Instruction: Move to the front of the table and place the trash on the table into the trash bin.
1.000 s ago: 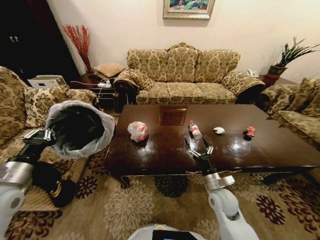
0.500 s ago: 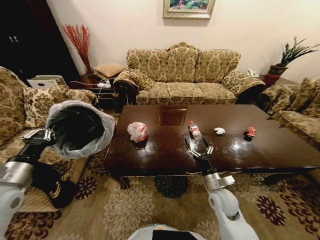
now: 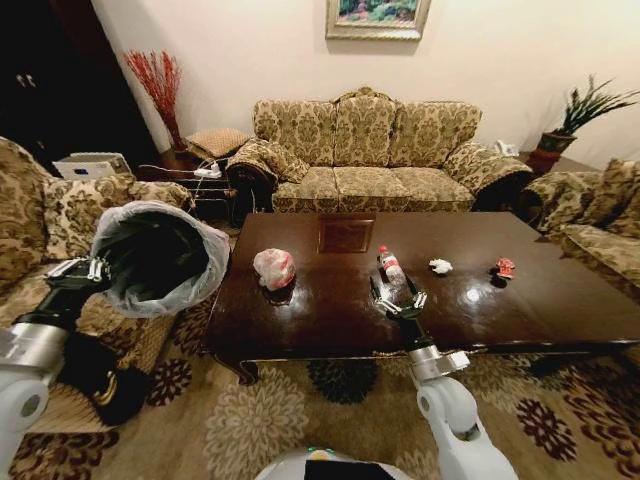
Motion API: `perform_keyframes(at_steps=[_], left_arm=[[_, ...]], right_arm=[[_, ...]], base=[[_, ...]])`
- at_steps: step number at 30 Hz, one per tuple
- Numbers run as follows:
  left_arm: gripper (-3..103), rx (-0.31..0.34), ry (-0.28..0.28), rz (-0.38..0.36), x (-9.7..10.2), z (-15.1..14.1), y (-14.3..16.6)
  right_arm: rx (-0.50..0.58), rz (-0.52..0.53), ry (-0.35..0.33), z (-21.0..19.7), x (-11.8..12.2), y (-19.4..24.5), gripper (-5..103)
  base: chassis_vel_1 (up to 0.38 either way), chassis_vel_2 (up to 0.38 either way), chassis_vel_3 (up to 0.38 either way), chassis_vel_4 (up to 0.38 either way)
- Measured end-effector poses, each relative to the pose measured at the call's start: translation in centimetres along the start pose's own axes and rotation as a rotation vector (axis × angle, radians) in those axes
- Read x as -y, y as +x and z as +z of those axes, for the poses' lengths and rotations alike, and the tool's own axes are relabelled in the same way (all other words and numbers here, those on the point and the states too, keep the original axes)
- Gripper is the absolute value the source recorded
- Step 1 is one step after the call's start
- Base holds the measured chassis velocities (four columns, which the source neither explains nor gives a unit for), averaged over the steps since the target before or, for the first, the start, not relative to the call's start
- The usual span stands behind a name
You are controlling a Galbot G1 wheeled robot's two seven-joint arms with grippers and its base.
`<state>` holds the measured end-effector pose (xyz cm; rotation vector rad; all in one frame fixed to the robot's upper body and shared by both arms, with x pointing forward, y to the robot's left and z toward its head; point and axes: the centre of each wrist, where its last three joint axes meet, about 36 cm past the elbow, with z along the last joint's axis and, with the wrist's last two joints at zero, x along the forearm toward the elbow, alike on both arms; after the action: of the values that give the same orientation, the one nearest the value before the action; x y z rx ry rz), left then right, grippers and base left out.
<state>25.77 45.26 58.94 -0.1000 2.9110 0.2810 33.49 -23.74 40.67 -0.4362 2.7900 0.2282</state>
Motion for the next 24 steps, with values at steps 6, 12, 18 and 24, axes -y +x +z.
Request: perform_keyframes(at_steps=[6, 12, 18, 24], left_arm=[[3, 0.0, 0.0, 0.0, 0.0, 0.0, 0.0], [3, 0.0, 0.0, 0.0, 0.0, 0.0, 0.0], [3, 0.0, 0.0, 0.0, 0.0, 0.0, 0.0], [3, 0.0, 0.0, 0.0, 0.0, 0.0, 0.0]], right_arm=[[0.0, 0.0, 0.0, 0.0, 0.0, 0.0, 100], [0.0, 0.0, 0.0, 0.0, 0.0, 0.0, 100], [-0.025, -0.004, 0.007, -1.7, -1.3, -1.1, 100], [-0.076, -0.003, 0.039, -5.3, -4.2, -2.8, 100]], base=[[-0.052, 0.043, 0.041, -0.059], [0.0, 0.0, 0.0, 0.0], [0.0, 0.0, 0.0, 0.0], [0.0, 0.0, 0.0, 0.0]])
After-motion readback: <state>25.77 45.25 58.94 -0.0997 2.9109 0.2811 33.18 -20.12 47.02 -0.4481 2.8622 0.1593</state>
